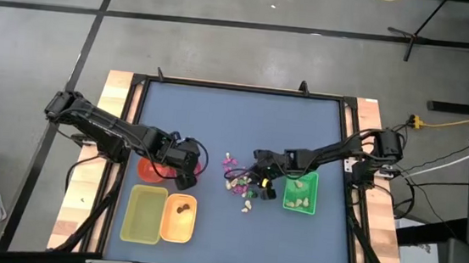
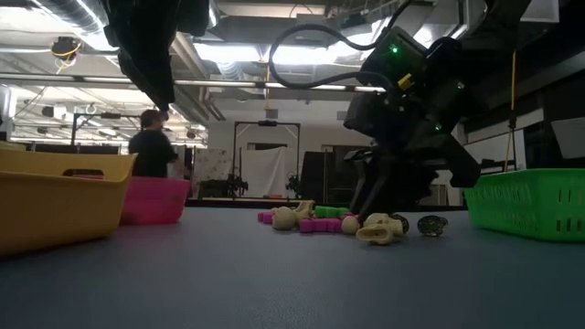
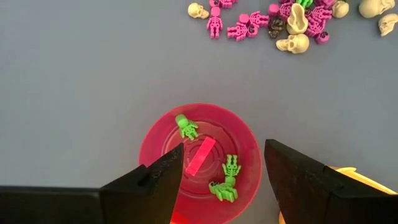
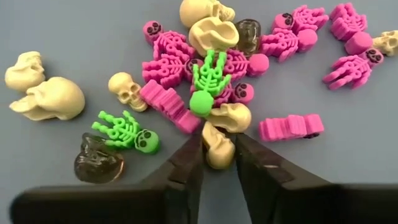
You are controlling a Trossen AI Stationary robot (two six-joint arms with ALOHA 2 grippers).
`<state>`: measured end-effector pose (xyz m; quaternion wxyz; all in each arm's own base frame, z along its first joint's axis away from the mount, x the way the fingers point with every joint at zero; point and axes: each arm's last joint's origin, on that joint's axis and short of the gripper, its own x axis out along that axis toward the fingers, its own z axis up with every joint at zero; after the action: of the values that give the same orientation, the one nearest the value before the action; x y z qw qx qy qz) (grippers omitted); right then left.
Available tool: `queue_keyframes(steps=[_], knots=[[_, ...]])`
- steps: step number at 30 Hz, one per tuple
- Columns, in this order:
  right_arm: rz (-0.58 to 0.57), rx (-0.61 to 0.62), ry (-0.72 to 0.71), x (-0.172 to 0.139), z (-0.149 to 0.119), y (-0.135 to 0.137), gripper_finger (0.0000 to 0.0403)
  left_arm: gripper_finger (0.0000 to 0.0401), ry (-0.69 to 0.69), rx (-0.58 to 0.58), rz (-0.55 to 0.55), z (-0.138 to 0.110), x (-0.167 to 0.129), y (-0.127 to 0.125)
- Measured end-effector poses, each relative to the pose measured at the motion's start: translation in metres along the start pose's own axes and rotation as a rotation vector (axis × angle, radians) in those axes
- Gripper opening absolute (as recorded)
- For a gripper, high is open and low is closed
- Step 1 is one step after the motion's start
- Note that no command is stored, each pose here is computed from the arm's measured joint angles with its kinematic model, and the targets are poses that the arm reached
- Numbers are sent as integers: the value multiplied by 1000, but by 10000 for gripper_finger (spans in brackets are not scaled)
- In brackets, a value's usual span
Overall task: Sort Halloween decoration
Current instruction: Put the white skull toy into the orange bowl
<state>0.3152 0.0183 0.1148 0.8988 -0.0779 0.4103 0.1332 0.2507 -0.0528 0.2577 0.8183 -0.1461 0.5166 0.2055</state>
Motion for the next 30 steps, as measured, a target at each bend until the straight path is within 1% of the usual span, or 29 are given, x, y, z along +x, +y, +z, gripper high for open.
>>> queue_keyframes(steps=[4,8,17,21,26,30], knots=[[0,0,0,0,0,0,67,208,0,-1,0,0,0,0],[-1,0,0,0,0,0,55,208,-1,0,0,0,0,0],[-5,0,1,-1,0,0,59,208,0,-1,0,0,0,0],[-9,3,30,-5,3,0,59,208,-1,-1,-1,0,0,0],[1,9,69,-9,15,-3,60,208,-5,-2,-4,1,0,0],[5,8,68,-11,24,-4,60,208,-18,-7,-16,2,0,-1]])
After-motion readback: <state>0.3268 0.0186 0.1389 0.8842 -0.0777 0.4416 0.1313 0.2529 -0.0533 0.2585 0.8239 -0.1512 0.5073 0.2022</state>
